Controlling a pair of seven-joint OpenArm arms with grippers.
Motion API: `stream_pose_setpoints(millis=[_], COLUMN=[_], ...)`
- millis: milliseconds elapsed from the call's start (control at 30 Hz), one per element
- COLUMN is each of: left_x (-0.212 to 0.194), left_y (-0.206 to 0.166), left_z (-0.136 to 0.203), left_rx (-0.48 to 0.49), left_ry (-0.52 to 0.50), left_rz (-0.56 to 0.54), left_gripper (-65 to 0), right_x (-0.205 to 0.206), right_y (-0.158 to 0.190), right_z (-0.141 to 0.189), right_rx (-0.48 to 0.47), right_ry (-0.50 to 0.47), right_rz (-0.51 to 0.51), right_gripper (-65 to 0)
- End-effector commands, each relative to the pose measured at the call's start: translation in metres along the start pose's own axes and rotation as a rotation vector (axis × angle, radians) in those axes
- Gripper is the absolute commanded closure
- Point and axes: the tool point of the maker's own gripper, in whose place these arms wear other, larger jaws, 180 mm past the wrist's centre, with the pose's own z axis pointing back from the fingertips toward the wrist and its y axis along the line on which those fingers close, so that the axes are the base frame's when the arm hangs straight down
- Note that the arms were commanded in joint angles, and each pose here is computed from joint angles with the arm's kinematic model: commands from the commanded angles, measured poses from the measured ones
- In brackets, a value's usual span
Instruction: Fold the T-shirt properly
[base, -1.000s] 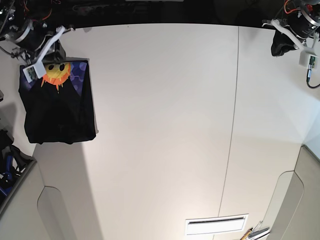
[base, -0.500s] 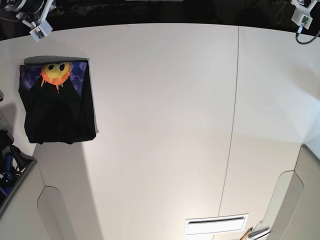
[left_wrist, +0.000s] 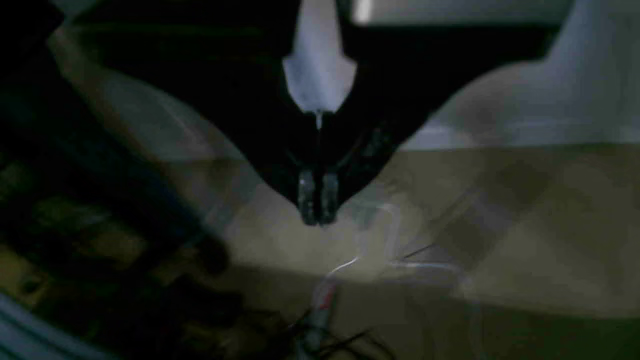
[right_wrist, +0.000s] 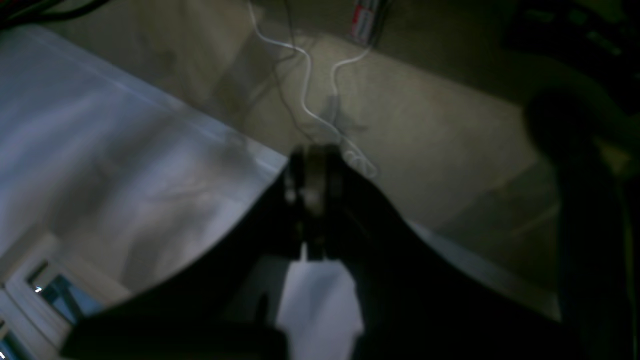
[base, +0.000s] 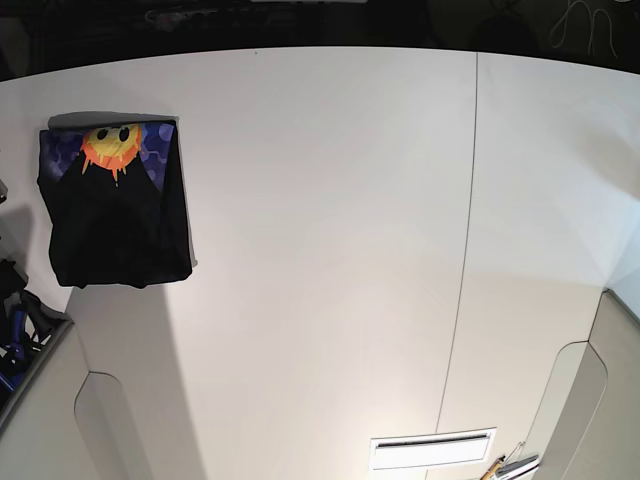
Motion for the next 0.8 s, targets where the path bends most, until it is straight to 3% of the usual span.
stream_pose_setpoints(millis=[0,200,500,767], left_x=[-0.008,-0.008,0.052,0.122], left_y=[0.001,-0.009,-0.062,-0.064], left_z=[-0.004,-0.075,-0.17,-0.217], left_rx=[-0.015,-0.058,-0.09,0.15], left_ry=[0.018,0.02,-0.064,-0.191], left_rz=[-0.007,-0.072,-0.375,-0.423], left_gripper=[0.0,0.0,0.0,0.0], right_x=[-0.003,0.002,0.084,0.16], right_y=[-0.006,-0.027,-0.042,-0.049], right_z=[-0.005,-0.059,-0.11,-0.137], right_rx=[-0.003,0.002,-0.002,-0.158], right_ry=[0.0,-0.033,-0.198,-0.278], right_rz=[-0.008,-0.07,-0.144,-0.224], right_gripper=[0.0,0.0,0.0,0.0])
